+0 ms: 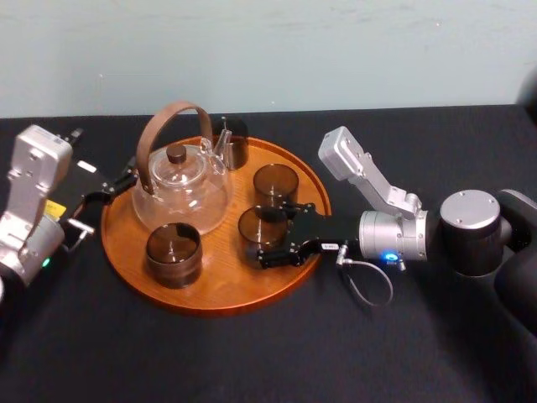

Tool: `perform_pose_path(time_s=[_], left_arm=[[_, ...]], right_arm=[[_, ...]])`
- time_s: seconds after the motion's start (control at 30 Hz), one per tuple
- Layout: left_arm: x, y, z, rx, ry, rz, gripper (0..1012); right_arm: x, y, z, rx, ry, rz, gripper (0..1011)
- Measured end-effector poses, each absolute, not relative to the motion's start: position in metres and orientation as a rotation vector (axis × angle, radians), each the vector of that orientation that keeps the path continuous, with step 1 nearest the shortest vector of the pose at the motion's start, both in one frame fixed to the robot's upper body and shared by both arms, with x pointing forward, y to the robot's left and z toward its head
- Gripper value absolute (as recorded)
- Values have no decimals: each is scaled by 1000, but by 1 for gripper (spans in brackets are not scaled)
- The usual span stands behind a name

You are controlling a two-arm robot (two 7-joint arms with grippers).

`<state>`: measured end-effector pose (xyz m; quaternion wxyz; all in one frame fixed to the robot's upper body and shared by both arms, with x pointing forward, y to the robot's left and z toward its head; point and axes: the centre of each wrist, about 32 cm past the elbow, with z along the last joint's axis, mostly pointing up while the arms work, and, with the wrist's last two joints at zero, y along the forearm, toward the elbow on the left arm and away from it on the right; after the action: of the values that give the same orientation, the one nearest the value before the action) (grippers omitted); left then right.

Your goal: Pick up the glass from the table and place it on the tray.

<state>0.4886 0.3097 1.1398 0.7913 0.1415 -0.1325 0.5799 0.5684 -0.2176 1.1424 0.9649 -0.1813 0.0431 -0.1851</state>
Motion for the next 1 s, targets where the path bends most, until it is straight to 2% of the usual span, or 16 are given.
perform_pose_path(time_s=[1.0], left_arm=[[489, 310, 1140, 304, -285, 1248, 1002]], right_arm=[[572, -215, 1134, -370, 116, -386, 906]])
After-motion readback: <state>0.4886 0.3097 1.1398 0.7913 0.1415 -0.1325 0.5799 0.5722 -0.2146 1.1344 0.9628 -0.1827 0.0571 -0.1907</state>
